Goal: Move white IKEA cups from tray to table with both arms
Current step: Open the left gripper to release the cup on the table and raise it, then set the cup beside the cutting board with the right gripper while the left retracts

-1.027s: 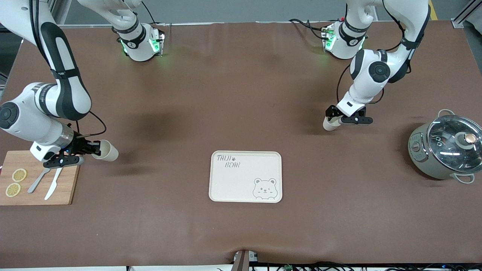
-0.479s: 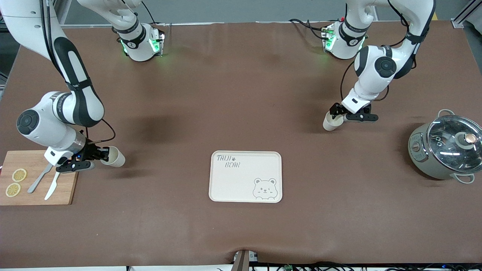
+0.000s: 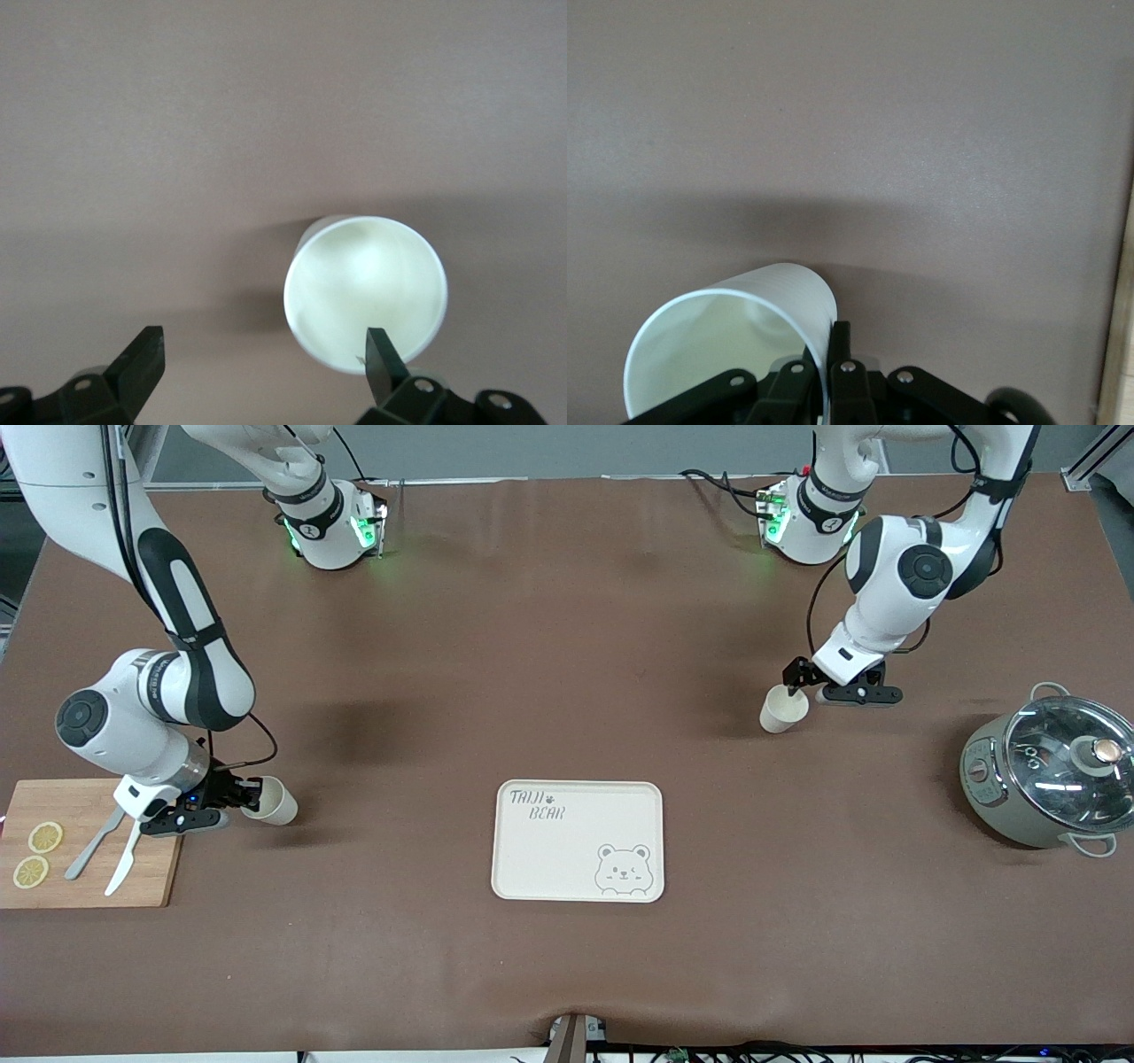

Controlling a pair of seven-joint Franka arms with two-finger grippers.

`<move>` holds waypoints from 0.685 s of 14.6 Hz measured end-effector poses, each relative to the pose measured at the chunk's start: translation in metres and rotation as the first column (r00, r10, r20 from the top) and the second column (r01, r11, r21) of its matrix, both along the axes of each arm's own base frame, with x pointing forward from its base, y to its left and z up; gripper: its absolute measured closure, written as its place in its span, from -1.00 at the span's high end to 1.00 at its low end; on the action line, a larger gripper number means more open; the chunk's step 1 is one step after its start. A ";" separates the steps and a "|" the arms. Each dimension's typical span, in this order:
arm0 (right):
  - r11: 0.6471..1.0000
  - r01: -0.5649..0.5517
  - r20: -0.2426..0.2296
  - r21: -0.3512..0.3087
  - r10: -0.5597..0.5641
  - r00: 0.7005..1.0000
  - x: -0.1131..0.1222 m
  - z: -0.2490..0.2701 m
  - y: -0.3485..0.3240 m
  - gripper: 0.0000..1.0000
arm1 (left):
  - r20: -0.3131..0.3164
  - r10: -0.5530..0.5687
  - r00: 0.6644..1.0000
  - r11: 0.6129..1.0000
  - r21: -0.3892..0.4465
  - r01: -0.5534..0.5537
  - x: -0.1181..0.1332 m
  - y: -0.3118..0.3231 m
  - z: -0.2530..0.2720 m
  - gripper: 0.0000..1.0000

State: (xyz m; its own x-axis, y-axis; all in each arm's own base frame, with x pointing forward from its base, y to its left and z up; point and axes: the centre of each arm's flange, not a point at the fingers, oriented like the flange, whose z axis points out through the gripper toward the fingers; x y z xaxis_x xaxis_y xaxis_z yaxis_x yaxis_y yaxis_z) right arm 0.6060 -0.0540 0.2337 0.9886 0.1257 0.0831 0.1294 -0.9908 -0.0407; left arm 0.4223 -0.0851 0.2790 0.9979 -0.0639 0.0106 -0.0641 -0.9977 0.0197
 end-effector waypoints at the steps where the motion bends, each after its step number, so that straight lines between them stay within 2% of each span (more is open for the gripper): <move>1: 1.000 0.000 0.000 0.000 0.000 1.000 0.000 -0.001 0.000 -0.91 | -0.010 -0.001 1.000 1.000 0.001 0.001 0.004 -0.001 0.015 1.00; 6: 1.000 0.000 0.009 -0.002 0.000 1.000 0.001 -0.001 0.000 -0.91 | -0.005 0.011 1.000 1.000 -0.004 -0.011 0.035 0.000 0.094 1.00; 10: 1.000 0.000 0.007 -0.003 0.000 1.000 0.001 -0.005 0.000 -0.91 | -0.029 0.018 0.999 1.000 -0.004 -0.019 0.059 0.000 0.155 1.00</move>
